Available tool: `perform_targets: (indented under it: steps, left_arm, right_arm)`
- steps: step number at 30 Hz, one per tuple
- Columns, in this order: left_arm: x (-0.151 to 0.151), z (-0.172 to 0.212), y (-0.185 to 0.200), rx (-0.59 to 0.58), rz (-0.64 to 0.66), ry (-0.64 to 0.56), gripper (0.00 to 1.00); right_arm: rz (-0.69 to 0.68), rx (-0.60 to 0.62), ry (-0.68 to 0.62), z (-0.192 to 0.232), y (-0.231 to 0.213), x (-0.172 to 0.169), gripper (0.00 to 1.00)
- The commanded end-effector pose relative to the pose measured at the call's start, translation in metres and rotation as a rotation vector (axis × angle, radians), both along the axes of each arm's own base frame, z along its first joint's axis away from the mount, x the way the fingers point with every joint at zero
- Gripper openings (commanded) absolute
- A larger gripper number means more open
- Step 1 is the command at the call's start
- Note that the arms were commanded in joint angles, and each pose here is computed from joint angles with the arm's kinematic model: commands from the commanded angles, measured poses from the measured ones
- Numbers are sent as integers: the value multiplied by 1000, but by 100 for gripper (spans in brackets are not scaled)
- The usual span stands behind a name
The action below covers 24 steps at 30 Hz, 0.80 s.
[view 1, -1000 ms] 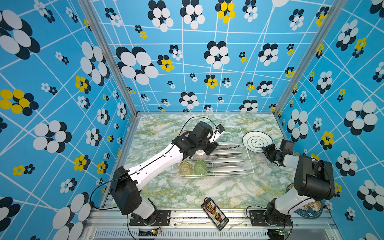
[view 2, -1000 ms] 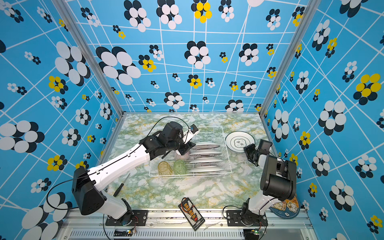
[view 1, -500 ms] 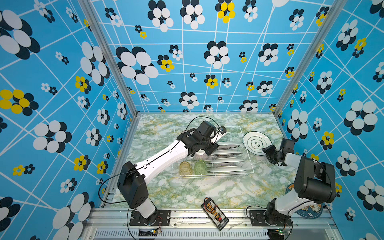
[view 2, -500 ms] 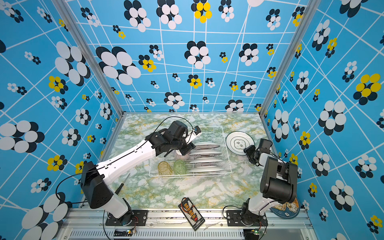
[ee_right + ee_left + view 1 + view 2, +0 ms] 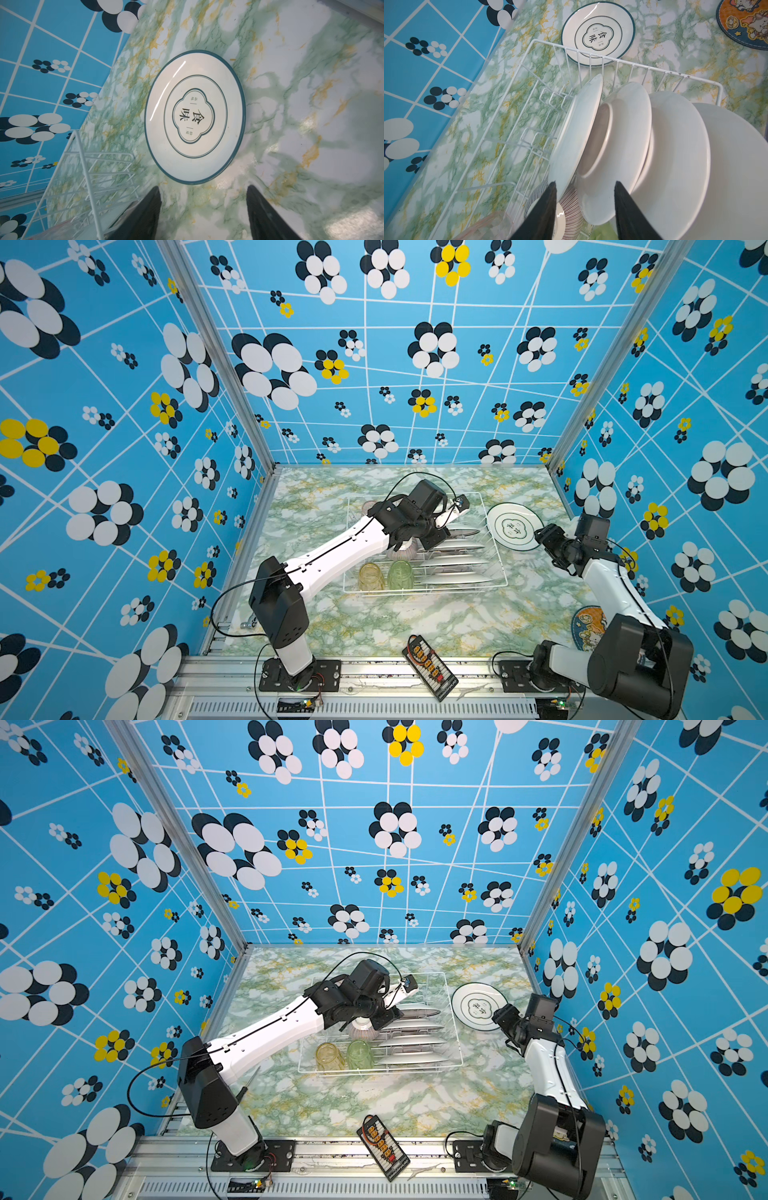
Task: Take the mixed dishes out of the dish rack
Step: 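Lower the plate beside the rack with the right gripper while the left returns, then grasp the red-lettered white plate in the rack with the left gripper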
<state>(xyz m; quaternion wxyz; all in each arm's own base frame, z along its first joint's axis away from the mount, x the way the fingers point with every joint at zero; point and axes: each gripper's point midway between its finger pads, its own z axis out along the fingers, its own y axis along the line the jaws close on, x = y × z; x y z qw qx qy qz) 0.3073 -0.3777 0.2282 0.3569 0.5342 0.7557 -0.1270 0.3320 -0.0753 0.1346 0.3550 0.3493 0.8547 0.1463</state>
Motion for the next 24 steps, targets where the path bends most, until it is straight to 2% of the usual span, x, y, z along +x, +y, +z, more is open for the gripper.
perform_targets:
  steps: [1,8,18,24]
  left_arm:
    - [6,-13,-3,96,-16,-33,46]
    - [25,-22,-14,190,-5,-101,46]
    - [39,-42,-20,303,-14,-124,44]
    - [47,-45,-23,342,-21,-139,30]
  right_arm:
    - [52,-11,4,16,8,-11,67]
    - [99,-31,-61,45,21,-17,68]
    - [122,-27,-70,43,27,-22,68]
    - [125,-28,-81,45,27,-22,68]
